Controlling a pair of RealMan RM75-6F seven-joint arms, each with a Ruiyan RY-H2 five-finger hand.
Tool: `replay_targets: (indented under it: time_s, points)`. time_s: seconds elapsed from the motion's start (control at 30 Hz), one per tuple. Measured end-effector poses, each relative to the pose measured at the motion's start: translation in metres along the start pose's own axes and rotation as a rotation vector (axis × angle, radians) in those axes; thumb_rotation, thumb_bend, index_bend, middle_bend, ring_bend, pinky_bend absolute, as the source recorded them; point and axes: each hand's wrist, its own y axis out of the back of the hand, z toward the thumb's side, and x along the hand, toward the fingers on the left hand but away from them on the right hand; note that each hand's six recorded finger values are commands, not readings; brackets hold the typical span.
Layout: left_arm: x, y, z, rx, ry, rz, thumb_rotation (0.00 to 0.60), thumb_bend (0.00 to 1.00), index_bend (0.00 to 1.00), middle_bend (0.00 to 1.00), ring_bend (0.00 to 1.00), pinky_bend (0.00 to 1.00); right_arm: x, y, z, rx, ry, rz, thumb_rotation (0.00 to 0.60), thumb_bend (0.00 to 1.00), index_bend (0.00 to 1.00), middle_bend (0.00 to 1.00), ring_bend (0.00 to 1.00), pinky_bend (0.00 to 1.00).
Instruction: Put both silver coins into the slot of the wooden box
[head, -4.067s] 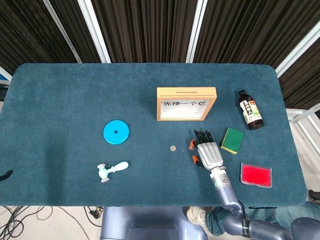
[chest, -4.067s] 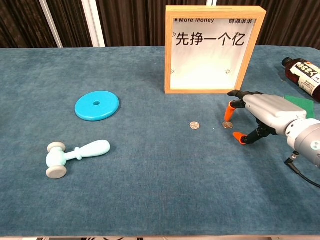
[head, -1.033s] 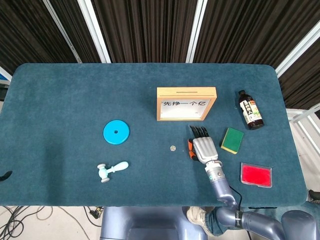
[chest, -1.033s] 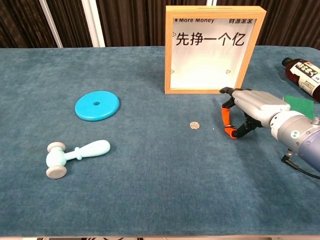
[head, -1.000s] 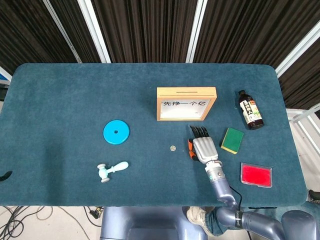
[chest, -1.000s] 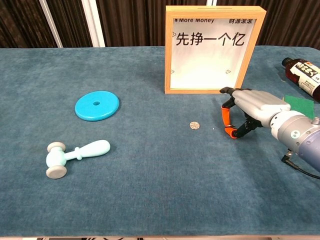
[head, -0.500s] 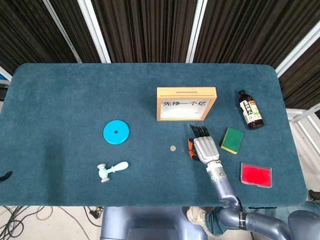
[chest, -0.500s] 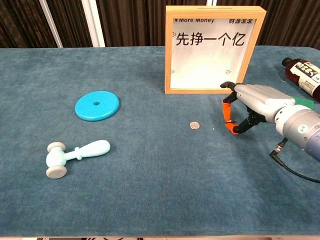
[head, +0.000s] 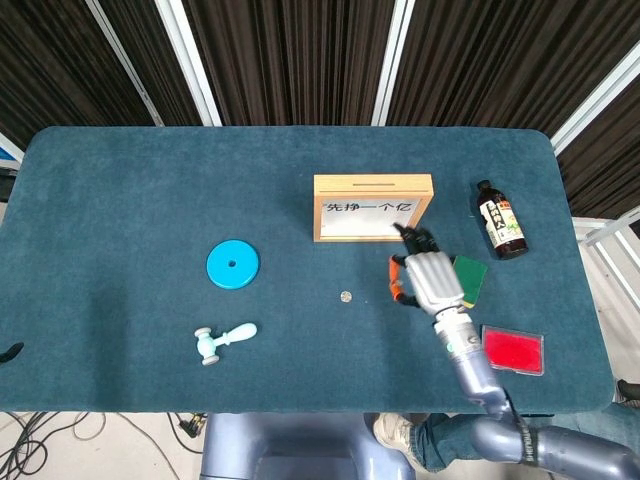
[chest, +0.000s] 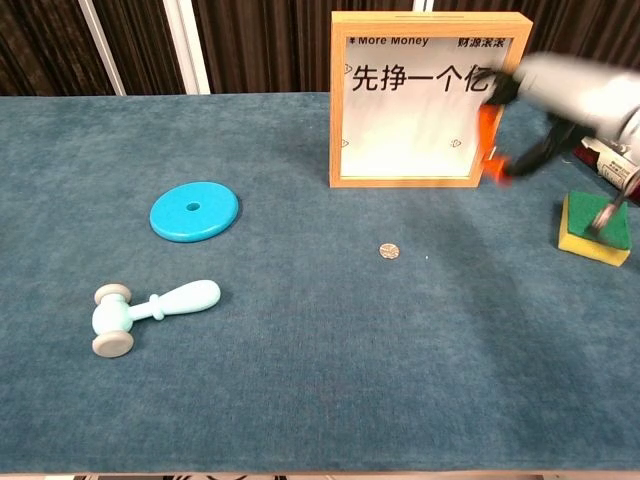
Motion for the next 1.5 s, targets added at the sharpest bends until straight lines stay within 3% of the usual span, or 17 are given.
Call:
replay_targets:
  time_s: [0.2,0.37,0.57,0.93,1.2,1.5]
  points:
    - [0.000,0.001,0.000,-0.002,0.001,0.002,0.600,0.03,0.00,0.00,0.00,0.00,-0.005,0.078,-0.004,0.007,-0.031,-0.159,0.600,0.61,0.69,0.02,0.00,0.00]
    - [0.000,0.000,-0.001,-0.001,0.001,0.001,0.600,0.03,0.00,0.00,0.00,0.00,-0.013,0.106,0.000,0.006,-0.019,-0.193,0.600,0.61,0.69,0.02,0.00,0.00]
    - [0.003,-0.001,-0.003,0.007,0.018,-0.001,0.600,0.03,0.00,0.00,0.00,0.00,-0.035,0.121,0.012,0.000,0.017,-0.125,0.600,0.61,0.69,0.02,0.00,0.00]
    - [0.015,-0.006,-0.016,0.046,0.108,-0.001,0.600,0.03,0.00,0.00,0.00,0.00,-0.099,0.137,0.034,-0.010,-0.018,0.102,0.600,0.61,0.69,0.02,0.00,0.00]
    - [0.018,-0.007,-0.021,0.067,0.153,0.006,0.600,0.04,0.00,0.00,0.00,0.00,-0.146,0.159,0.041,0.123,-0.095,0.150,0.600,0.61,0.69,0.02,0.00,0.00]
    - [0.027,-0.010,-0.028,0.077,0.197,-0.003,0.600,0.04,0.00,0.00,0.00,0.00,-0.170,0.152,0.029,0.175,-0.197,0.209,0.600,0.61,0.69,0.02,0.00,0.00]
